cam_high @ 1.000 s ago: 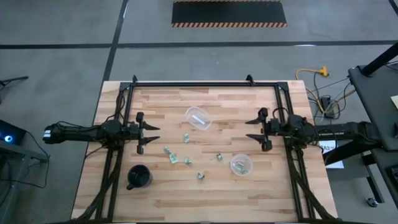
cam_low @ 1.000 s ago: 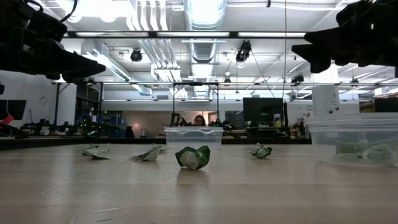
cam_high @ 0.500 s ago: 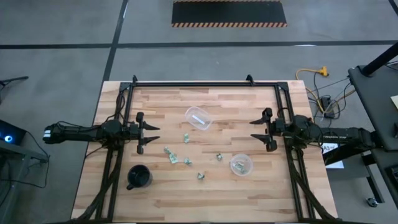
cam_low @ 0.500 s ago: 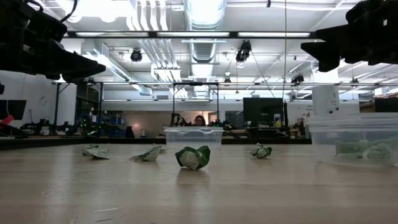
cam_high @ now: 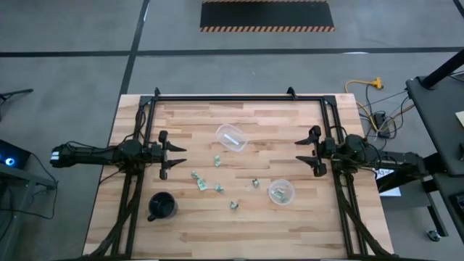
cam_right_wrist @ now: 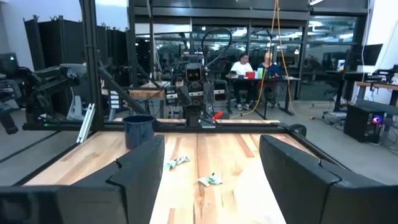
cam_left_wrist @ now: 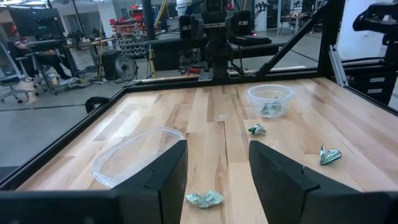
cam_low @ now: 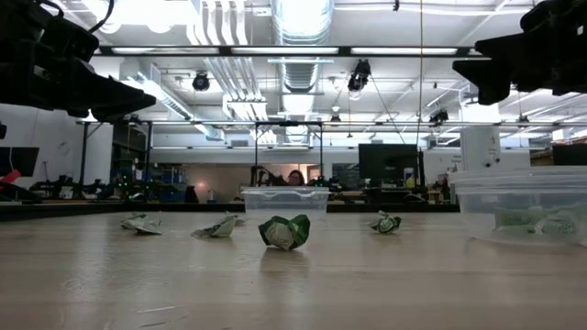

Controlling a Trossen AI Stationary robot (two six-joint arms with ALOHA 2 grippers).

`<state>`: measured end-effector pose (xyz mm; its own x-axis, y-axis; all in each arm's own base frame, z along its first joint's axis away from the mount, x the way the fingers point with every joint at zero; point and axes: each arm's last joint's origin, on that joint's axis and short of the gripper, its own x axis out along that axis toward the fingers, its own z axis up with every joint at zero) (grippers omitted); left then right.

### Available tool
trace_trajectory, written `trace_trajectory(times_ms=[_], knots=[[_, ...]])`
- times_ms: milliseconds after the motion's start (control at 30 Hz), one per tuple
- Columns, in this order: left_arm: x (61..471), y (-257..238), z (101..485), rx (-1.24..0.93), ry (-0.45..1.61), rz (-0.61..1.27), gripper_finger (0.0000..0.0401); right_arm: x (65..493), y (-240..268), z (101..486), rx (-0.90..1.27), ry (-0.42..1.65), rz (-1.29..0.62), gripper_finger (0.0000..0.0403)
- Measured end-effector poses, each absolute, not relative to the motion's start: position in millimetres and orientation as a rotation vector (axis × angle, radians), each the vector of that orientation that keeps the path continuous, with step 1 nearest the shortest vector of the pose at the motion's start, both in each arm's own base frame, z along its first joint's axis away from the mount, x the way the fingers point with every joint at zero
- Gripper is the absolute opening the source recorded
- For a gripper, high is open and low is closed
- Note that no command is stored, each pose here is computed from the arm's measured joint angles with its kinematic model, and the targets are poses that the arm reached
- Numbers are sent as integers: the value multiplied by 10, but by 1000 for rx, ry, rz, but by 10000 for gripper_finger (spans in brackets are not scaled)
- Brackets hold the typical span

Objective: Pick and place Stevia / Truvia into bins
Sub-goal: Put the stevia packet into the oval transparent container

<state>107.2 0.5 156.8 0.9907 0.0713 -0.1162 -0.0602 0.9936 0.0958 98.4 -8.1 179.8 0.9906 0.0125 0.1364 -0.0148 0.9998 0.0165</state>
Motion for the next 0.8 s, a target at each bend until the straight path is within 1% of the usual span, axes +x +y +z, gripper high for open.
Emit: trace_trajectory(times_ms=[233,500,800], knots=[[1072,5,1568,92,120,66,155,964,-80,1715,45,-58,9,247],[1072,5,1568,92,120,66,155,966,-80,1699,59,-42,8,254],[1073,5,1566,93,123,66,155,969,-81,1689,24,-31,6,247]])
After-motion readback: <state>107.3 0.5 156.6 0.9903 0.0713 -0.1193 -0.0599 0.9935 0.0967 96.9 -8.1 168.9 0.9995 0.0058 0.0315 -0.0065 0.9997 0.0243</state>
